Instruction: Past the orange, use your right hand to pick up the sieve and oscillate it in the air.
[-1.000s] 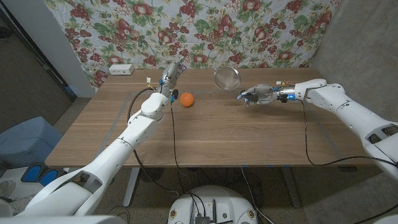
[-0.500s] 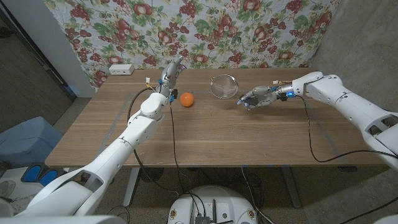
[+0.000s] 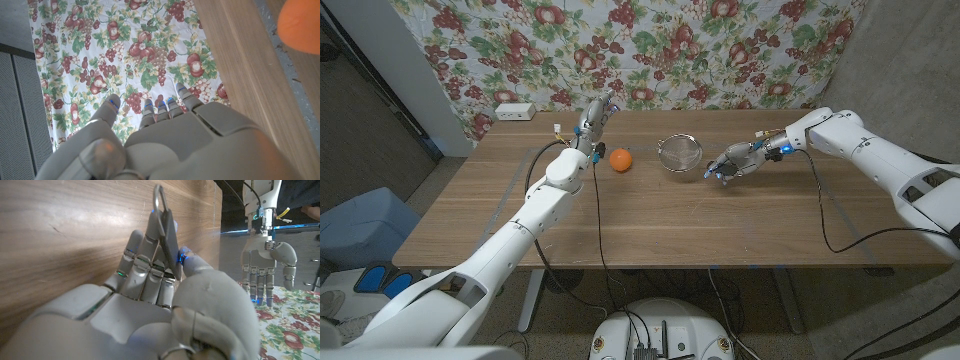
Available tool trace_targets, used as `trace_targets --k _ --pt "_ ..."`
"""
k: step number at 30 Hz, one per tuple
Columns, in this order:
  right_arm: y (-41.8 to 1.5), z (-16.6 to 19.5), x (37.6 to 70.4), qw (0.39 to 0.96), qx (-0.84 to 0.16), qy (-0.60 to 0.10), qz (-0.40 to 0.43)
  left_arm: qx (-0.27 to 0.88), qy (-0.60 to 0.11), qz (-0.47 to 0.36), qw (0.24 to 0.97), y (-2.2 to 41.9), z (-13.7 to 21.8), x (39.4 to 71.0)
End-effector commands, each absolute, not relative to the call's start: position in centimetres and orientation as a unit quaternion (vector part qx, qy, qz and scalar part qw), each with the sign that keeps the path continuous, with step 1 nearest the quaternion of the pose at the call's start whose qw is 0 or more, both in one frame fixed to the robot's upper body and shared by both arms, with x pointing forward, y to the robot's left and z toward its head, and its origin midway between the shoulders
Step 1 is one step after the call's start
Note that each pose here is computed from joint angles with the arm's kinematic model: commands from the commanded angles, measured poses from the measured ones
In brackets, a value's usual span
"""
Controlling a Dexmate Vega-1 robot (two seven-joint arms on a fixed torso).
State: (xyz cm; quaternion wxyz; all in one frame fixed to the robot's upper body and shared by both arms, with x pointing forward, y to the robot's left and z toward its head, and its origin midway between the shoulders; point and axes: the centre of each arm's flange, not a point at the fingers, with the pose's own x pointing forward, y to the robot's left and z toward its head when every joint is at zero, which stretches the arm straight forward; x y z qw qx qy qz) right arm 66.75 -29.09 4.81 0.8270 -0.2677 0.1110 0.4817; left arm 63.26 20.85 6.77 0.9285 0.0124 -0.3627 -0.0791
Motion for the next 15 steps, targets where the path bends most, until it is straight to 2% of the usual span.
trace_targets --k 1,15 --pt "-29.2 4.4 67.8 0.817 -0.293 0.154 0.472 0.012 -0.359 -0.078 0.930 20.8 6.8 63.5" --pt "-30.0 3.3 68.7 0.827 -0.275 0.165 0.462 0.013 -0.356 -0.079 0.931 20.6 6.9 63.6"
